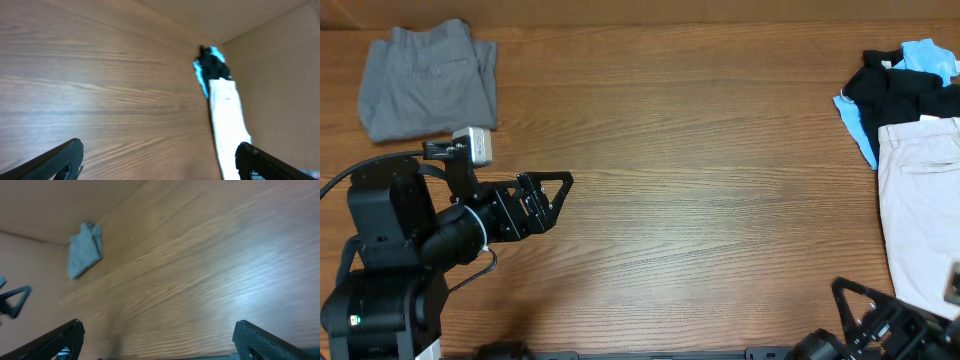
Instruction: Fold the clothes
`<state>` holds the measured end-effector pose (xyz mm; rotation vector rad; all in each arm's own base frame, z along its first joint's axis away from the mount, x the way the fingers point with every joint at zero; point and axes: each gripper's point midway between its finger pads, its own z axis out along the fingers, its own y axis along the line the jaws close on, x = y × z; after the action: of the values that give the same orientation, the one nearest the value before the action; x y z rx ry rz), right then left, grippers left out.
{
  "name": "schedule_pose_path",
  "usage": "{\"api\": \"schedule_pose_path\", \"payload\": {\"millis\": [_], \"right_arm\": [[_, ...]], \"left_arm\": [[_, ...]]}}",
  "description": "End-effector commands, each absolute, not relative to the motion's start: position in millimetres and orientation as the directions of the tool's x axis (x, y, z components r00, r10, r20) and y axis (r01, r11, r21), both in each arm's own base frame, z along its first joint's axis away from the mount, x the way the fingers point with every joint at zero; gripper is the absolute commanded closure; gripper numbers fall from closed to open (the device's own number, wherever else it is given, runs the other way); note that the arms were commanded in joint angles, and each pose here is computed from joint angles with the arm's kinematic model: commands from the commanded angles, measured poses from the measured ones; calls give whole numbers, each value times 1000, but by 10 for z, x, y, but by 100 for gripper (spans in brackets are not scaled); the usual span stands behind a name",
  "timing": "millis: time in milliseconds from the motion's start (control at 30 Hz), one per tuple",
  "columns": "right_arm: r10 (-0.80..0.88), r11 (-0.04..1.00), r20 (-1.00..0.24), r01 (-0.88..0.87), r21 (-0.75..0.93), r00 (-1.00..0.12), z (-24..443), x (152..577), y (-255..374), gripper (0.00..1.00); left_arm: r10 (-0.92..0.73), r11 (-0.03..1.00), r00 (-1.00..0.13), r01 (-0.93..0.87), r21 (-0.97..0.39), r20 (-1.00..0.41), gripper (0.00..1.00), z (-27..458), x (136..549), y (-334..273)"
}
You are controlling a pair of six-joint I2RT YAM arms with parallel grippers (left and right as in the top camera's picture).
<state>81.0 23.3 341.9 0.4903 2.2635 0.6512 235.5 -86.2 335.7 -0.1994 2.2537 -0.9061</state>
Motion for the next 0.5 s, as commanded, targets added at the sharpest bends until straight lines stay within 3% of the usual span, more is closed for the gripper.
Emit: {"api": "schedule_pose_path", "payload": {"millis": [0, 467], "right_arm": [[538, 811, -555, 210, 545, -635, 3345, 872, 124, 0], [535, 813, -553, 214, 541, -638, 3323, 877, 128, 0]], "left_arm": [[-366, 800, -738, 62, -597, -567, 0, 3260, 2412, -735], [-371, 799, -786, 2, -602, -495, 0, 3048, 2597, -715]]}}
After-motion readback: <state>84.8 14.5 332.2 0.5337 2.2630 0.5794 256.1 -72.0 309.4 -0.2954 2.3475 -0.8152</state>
